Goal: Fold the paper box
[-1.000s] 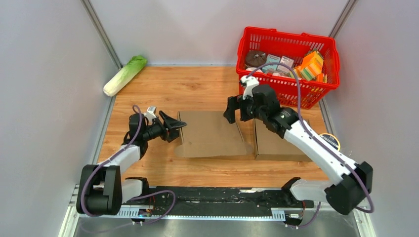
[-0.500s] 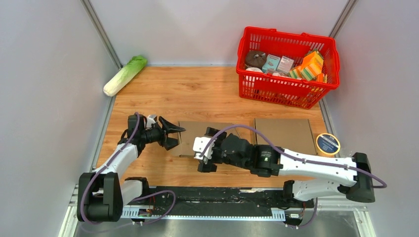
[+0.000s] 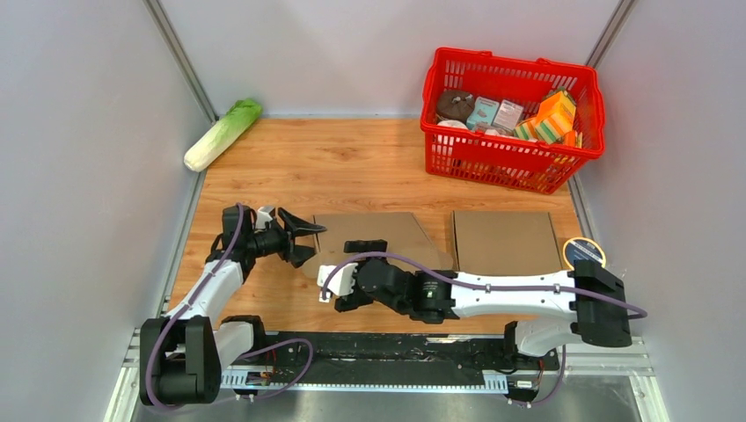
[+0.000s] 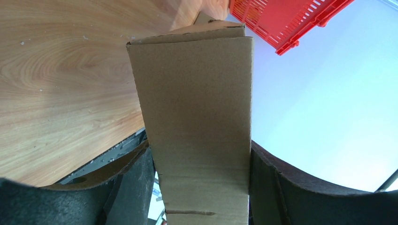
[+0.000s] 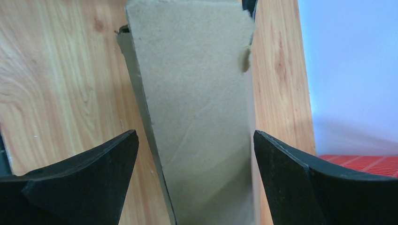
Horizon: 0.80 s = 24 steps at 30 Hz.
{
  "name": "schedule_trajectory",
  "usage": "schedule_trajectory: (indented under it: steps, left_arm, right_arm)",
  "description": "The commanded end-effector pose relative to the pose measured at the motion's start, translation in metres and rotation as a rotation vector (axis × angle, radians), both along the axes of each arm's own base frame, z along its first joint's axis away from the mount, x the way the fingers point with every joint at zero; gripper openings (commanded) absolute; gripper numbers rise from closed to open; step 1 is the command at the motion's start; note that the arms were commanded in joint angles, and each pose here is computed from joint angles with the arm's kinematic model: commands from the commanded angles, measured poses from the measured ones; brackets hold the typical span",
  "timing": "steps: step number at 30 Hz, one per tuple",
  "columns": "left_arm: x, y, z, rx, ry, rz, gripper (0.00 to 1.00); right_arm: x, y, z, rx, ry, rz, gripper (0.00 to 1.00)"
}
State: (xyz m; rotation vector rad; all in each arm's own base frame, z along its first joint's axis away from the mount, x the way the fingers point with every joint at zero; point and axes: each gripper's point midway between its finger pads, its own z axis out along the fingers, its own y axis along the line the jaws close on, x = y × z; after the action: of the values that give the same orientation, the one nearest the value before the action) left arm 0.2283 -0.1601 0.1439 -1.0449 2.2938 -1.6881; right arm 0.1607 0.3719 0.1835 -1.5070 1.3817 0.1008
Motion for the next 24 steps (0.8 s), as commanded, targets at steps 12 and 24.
schedule_trajectory:
  steps: [12, 24]
  left_arm:
    - [-0.012, -0.005, 0.005, -0.061, 0.023, -0.063, 0.39]
    - [-0.001, 0.012, 0.015, 0.096, -0.215, -0.106, 0.71]
  right_arm:
    - [0.037, 0.002, 0.042, 0.158, -0.311, -0.14, 0.89]
    - [0.01, 0.0, 0.039, 0.09, -0.114, -0.022, 0.5]
